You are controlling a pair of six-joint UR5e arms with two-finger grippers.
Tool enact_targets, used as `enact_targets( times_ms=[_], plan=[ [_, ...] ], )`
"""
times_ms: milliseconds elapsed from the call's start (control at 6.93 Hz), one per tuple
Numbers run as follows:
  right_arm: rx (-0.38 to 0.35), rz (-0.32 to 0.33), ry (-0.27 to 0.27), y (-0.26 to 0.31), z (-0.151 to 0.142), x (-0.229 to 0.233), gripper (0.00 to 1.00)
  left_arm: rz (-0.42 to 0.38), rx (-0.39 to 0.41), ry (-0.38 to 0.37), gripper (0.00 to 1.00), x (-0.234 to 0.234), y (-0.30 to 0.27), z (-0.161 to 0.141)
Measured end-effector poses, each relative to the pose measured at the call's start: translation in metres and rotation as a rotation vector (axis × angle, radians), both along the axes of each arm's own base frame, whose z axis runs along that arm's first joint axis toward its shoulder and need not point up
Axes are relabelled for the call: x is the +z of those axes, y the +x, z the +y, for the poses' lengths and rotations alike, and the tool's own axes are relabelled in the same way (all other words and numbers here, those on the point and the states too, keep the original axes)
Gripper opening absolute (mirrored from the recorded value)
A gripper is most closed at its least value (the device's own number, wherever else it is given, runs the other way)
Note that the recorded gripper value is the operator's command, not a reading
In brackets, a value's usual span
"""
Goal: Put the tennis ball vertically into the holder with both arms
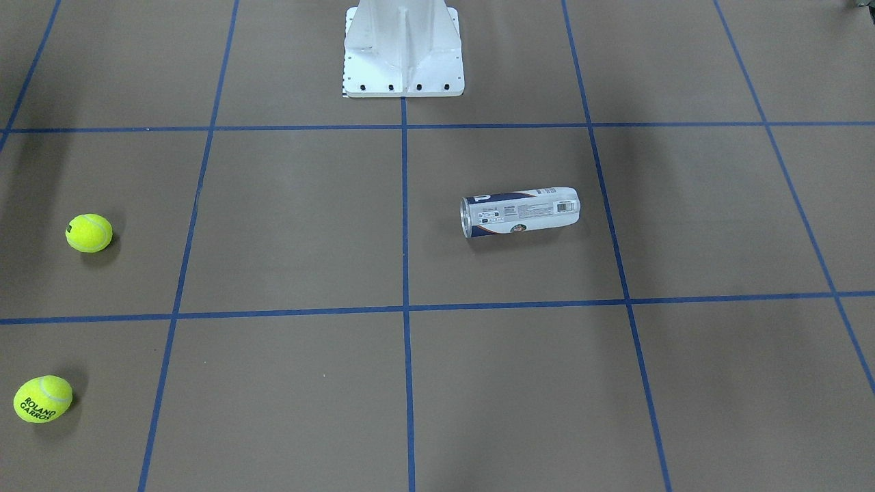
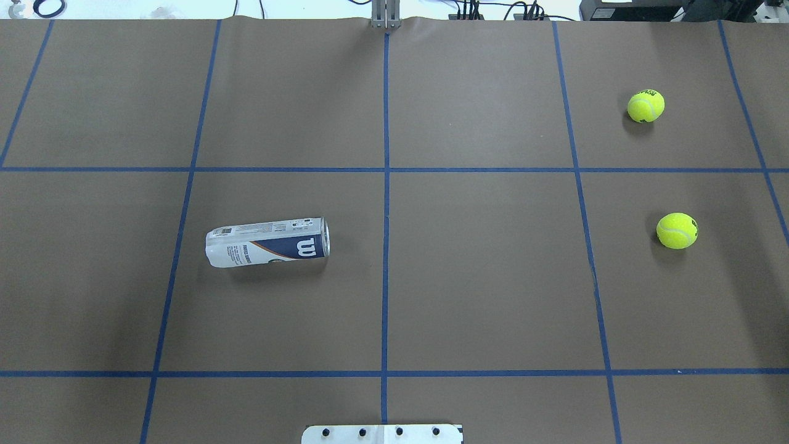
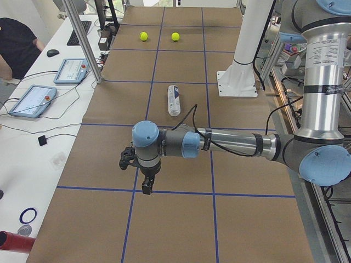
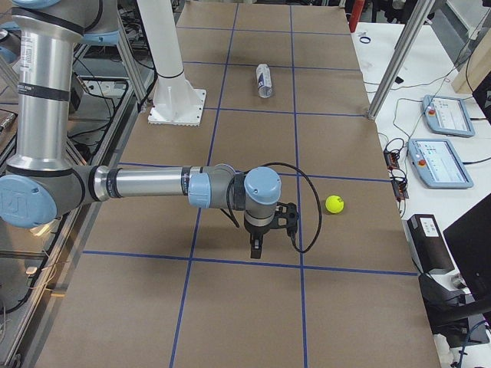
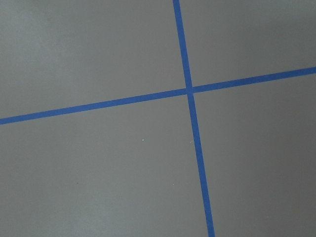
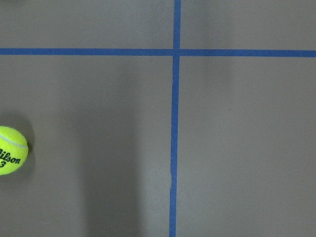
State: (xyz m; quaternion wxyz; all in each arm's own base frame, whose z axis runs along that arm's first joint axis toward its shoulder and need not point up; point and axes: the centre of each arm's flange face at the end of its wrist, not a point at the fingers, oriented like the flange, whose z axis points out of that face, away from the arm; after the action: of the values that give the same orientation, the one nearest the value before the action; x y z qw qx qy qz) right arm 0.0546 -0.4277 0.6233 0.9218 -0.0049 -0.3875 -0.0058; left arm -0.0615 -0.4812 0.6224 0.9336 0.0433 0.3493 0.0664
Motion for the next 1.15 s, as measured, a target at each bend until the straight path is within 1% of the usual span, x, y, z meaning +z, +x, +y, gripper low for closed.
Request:
enact_targets(
  times_ms=[433, 577, 722, 866, 1010, 1155],
  plan=[
    [0.001, 0.0, 0.011, 0.001, -0.003, -0.005, 0.99, 0.005, 0.0, 0.003, 1.0, -0.001, 0.0, 0.0],
    [0.002, 0.0, 0.017, 0.001, -0.004, -0.007, 0.99, 0.016, 0.001, 0.019, 1.0, -0.008, 0.001, -0.002],
    [0.002, -0.001, 0.025, 0.001, -0.006, -0.011, 0.99, 0.032, 0.004, 0.084, 0.99, -0.033, 0.003, -0.007],
    [0.003, -0.001, 0.034, 0.001, -0.007, -0.016, 0.99, 0.058, 0.012, 0.185, 0.99, -0.065, 0.007, -0.011],
    [0.003, -0.002, 0.042, 0.0, -0.008, -0.02, 0.99, 0.101, 0.049, 0.296, 1.0, -0.104, 0.024, -0.018],
    [0.004, -0.004, 0.054, 0.0, -0.009, -0.026, 0.99, 0.122, 0.124, 0.419, 0.99, -0.159, 0.061, -0.035]
  ],
)
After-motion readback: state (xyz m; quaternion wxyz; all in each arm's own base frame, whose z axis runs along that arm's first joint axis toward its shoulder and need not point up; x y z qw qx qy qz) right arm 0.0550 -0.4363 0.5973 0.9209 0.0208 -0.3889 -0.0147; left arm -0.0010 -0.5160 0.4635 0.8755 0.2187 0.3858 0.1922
